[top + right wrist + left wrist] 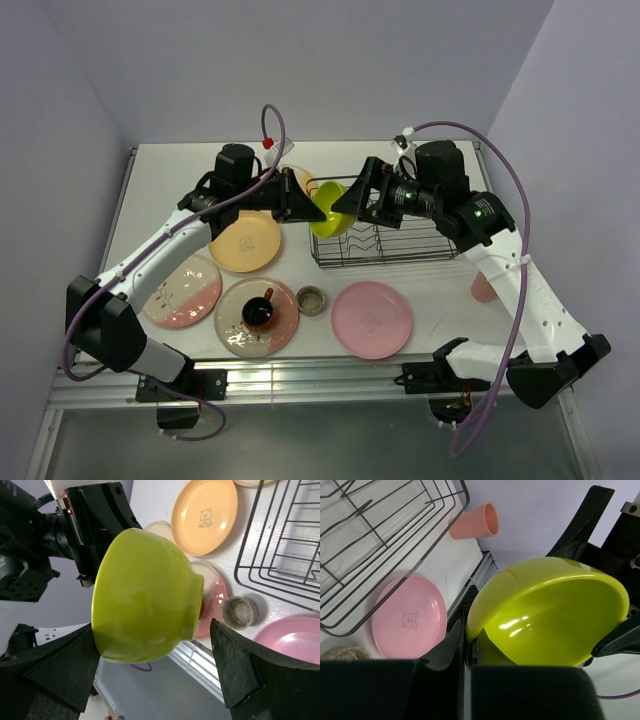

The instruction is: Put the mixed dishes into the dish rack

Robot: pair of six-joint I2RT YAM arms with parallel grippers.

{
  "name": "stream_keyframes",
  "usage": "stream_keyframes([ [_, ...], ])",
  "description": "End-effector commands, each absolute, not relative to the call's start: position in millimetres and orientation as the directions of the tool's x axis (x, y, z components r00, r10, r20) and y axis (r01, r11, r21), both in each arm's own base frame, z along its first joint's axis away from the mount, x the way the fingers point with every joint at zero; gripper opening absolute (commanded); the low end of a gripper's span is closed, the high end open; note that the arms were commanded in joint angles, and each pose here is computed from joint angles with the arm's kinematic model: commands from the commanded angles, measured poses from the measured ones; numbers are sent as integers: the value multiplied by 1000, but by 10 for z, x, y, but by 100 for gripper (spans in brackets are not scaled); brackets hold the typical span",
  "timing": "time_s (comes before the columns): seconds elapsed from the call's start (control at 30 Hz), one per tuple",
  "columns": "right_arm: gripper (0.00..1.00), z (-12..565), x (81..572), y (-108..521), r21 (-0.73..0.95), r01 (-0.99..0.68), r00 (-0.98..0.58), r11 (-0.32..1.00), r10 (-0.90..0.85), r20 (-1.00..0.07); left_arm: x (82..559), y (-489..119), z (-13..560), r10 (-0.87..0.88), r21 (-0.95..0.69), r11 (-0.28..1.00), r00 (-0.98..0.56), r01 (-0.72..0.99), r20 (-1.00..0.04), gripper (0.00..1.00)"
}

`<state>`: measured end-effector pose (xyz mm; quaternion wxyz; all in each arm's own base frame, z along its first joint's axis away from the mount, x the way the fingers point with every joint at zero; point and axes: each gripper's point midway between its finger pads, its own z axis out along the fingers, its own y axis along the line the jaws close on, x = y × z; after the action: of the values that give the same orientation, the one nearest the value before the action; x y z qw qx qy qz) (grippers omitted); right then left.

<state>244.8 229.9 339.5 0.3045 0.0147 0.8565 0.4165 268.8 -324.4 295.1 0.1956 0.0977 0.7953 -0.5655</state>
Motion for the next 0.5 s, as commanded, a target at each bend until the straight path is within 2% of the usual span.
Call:
stream_keyframes([
  [0.0,91,3657,2441,2364,748,-305,-774,589,304,-555,2620,-3278,3279,-63,-855,242,-872,459,-486,0],
  [0.17,87,3650,2455,2388,748,-307,-777,588,300,-554,2627,-3273,3260,-63,-856,247,-874,455,-482,0],
  [0.4,68,3588,2476,2367,740,-258,-787,622,310,-534,2669,-3246,3195,-72,-846,293,-872,446,-485,0],
  [0.47,66,3582,2470,2368,734,-254,-786,630,308,-536,2691,-3239,3197,-74,-836,307,-865,454,-497,0],
])
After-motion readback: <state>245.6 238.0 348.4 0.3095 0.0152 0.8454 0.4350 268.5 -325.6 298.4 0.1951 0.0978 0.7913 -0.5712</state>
